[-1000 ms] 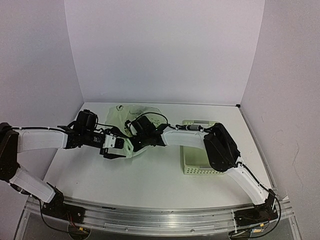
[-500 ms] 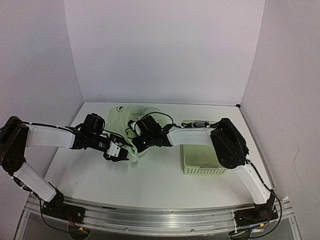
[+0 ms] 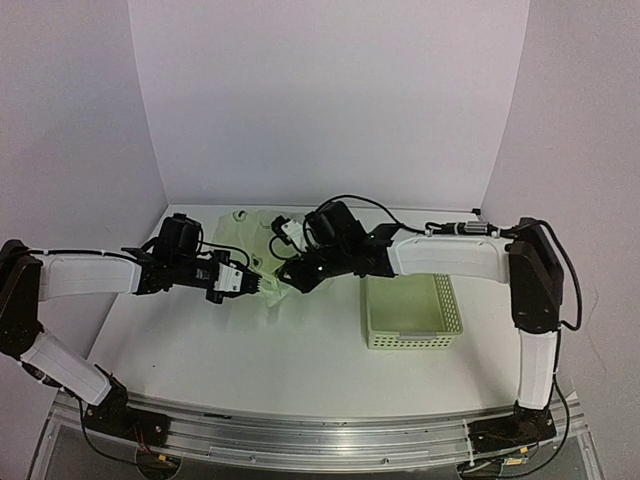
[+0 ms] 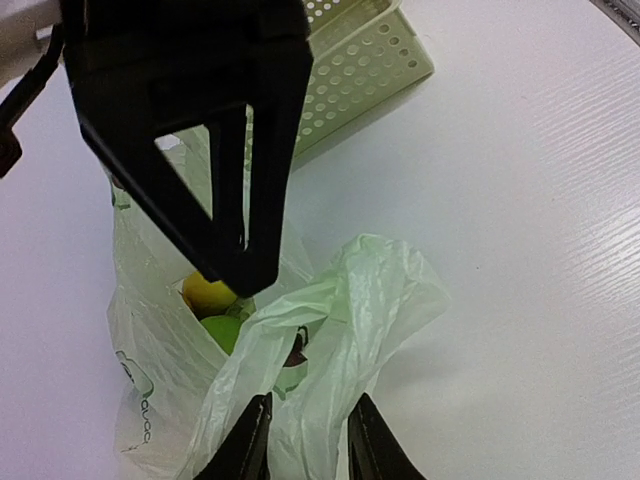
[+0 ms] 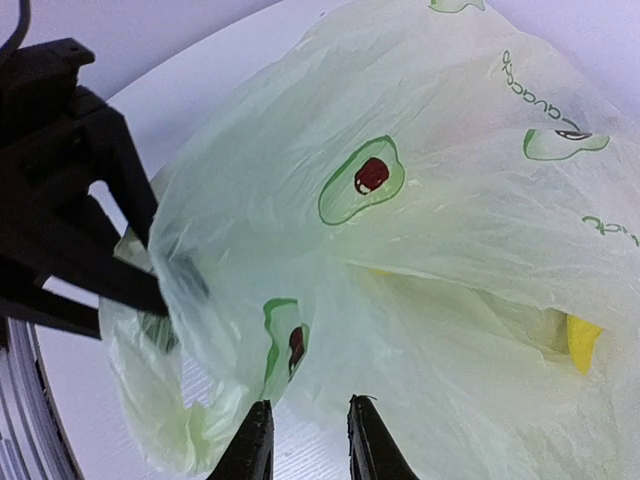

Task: Untie the knot of the plastic bag and take out the fruit

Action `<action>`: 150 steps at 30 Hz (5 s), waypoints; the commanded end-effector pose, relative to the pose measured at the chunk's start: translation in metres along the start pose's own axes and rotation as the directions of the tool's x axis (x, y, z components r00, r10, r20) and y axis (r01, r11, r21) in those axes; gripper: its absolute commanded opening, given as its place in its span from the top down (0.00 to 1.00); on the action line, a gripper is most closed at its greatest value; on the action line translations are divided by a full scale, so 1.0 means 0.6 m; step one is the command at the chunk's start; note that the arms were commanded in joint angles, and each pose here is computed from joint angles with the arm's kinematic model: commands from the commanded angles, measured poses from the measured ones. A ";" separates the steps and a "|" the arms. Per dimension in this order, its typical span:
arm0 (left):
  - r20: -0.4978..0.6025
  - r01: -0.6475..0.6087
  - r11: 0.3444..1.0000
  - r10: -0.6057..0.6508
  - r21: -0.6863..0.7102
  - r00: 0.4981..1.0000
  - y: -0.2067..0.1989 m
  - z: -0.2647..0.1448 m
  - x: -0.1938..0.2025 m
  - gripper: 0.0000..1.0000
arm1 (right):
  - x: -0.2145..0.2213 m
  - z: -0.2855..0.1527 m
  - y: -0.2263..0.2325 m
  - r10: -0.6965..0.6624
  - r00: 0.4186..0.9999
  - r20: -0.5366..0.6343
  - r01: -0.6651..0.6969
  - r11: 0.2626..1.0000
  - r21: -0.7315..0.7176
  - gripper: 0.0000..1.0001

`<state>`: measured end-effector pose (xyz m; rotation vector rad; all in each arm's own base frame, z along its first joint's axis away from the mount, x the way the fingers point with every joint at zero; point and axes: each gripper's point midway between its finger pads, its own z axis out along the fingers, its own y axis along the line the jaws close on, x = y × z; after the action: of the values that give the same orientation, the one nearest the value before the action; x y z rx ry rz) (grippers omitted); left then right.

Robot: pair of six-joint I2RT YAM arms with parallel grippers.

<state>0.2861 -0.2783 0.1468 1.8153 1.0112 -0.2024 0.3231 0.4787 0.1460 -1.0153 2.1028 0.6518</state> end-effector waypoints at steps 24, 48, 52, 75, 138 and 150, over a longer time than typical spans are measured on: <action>0.148 0.361 0.927 -0.345 -0.099 0.927 0.171 -0.049 -0.077 0.38 | -0.014 0.028 -0.116 0.196 0.979 0.047 -0.201 0.941 0.273 0.72; -0.350 0.397 0.918 -0.377 -0.017 0.858 0.003 0.063 0.153 0.14 | 0.026 0.058 -0.114 0.354 0.935 0.028 -0.349 0.902 0.253 0.69; -0.378 0.384 0.924 -0.358 -0.007 0.854 -0.018 0.063 0.166 0.22 | 0.043 0.063 -0.115 0.351 0.936 0.005 -0.340 0.904 0.260 0.69; -0.042 0.254 0.959 -0.251 0.124 0.967 0.027 0.031 0.015 0.42 | 0.017 0.008 -0.049 0.334 0.942 -0.033 -0.332 0.941 0.063 0.65; 0.217 0.422 0.849 -0.368 -0.319 0.904 0.212 -0.112 -0.090 1.00 | -0.124 0.079 -0.046 0.274 0.941 0.198 -0.273 0.961 -0.035 0.68; 0.162 0.560 0.732 -0.544 -0.389 0.823 0.211 -0.110 -0.029 1.00 | 0.080 0.150 -0.078 0.125 0.992 -0.011 -0.122 0.983 0.140 0.68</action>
<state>0.3373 -0.2627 0.2738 1.1582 1.3733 -0.3685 0.3861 0.5008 0.0483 -0.7325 2.2485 0.6422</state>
